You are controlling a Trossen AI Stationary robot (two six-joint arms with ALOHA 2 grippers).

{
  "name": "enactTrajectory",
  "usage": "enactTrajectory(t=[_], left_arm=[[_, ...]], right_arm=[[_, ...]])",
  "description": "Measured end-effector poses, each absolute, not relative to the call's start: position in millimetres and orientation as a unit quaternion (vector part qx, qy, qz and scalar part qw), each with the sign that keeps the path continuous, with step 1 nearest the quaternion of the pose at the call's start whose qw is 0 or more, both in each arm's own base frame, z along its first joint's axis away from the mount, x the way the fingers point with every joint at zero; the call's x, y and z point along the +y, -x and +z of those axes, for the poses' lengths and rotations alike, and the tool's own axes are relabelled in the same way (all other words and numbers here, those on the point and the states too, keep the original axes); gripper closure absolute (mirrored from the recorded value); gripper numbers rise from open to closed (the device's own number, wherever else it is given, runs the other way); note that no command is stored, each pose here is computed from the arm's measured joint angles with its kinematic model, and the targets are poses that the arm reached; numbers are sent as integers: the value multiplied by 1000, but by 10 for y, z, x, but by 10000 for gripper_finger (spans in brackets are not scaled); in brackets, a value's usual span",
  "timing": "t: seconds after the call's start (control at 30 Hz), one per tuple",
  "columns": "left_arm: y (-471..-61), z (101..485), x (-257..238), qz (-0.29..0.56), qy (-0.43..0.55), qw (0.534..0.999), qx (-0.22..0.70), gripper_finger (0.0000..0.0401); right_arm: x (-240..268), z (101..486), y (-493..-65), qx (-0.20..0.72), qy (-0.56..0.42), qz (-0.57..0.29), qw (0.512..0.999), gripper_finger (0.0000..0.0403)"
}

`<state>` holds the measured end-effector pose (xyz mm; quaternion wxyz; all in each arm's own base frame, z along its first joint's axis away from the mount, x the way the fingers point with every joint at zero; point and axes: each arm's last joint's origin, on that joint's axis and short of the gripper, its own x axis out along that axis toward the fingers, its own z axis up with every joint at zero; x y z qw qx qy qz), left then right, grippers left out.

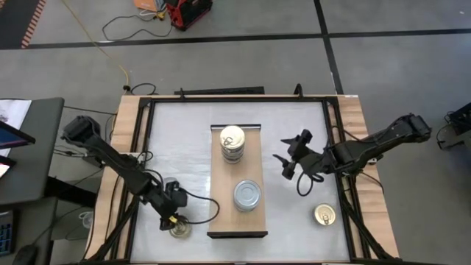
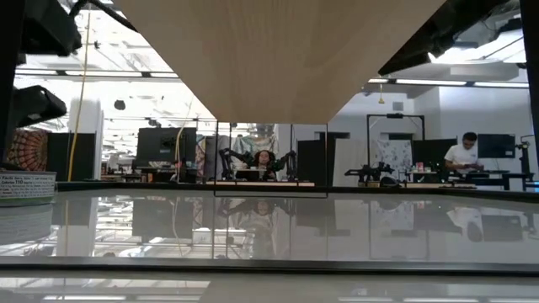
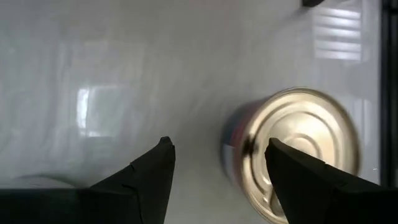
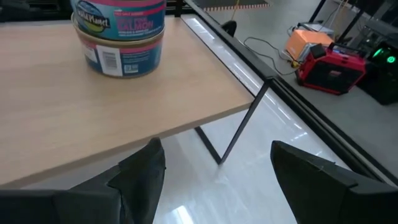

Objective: Stack canned seafood by type on shelf
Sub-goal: Stack the blue tuna can on top of the stacked blue tuna cans on the shelf

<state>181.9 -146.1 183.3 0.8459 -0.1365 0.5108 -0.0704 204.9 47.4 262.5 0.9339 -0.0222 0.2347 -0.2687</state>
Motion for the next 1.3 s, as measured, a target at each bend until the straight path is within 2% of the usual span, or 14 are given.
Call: enactTrajectory(t=[0.2, 0.37, 0.53, 0.6, 0.77, 0.9, 1.2, 1.3], left_arm=[[-1862, 1724, -1400, -19, 115, 839, 532, 163], [-1784, 1732, -1202, 87, 71, 839, 533, 163], [-1607, 1804, -921, 221, 34, 819, 528, 163], [-1567, 1847, -844, 247, 35, 817, 520, 163], [-1463, 2031, -684, 271, 58, 830, 484, 163], [-1430, 2218, -646, 240, 97, 860, 439, 163], [-1426, 2141, -347, 310, 138, 825, 452, 166], [-1479, 2107, -243, 299, 147, 820, 465, 183]], right_arm=[[486, 2630, -2042, 233, 22, -266, 935, 88], [536, 2632, -2031, 231, 21, -255, 939, 88], [619, 2634, -2009, 227, 13, -239, 944, 88], [655, 2637, -1999, 224, 12, -231, 947, 88], [720, 2641, -1981, 220, 6, -218, 951, 88], [756, 2641, -1967, 219, 4, -211, 953, 88], [815, 2613, -2043, 208, 16, -212, 955, 88], [835, 2585, -2082, 210, 26, -210, 954, 88]])
